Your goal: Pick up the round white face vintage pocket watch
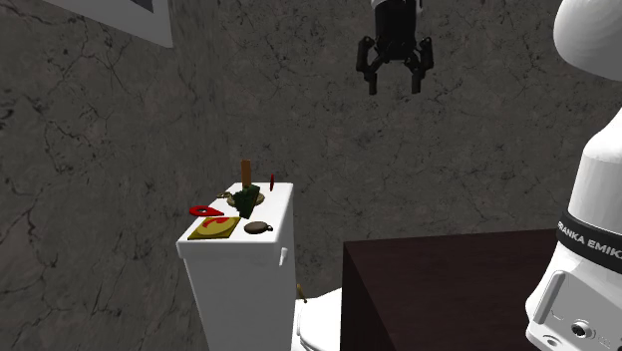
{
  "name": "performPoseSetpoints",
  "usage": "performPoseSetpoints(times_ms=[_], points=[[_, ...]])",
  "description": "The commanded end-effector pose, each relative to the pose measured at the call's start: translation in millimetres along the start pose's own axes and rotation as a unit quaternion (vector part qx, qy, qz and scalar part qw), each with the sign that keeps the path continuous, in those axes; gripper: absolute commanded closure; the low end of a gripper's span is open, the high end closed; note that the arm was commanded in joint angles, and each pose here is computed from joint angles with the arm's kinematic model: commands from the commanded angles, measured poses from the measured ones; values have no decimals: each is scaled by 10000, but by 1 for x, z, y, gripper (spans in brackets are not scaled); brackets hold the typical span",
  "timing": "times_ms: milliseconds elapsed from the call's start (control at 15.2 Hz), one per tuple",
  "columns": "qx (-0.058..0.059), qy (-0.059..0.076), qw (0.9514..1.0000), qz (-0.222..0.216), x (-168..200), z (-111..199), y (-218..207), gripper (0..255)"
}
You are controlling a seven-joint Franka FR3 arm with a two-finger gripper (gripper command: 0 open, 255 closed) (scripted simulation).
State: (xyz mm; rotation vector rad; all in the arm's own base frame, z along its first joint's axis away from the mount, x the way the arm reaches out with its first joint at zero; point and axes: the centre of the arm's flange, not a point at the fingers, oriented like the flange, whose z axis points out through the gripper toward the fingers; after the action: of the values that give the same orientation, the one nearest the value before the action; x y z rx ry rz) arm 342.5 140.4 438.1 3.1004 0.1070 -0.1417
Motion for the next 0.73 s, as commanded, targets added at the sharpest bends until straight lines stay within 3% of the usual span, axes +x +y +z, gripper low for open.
performPoseSetpoints(times_ms=[0, 660], points=[[10, 29, 10000, -35, 13, 18, -16, 0], [36, 130, 9997, -209, 65, 99, -102, 0]])
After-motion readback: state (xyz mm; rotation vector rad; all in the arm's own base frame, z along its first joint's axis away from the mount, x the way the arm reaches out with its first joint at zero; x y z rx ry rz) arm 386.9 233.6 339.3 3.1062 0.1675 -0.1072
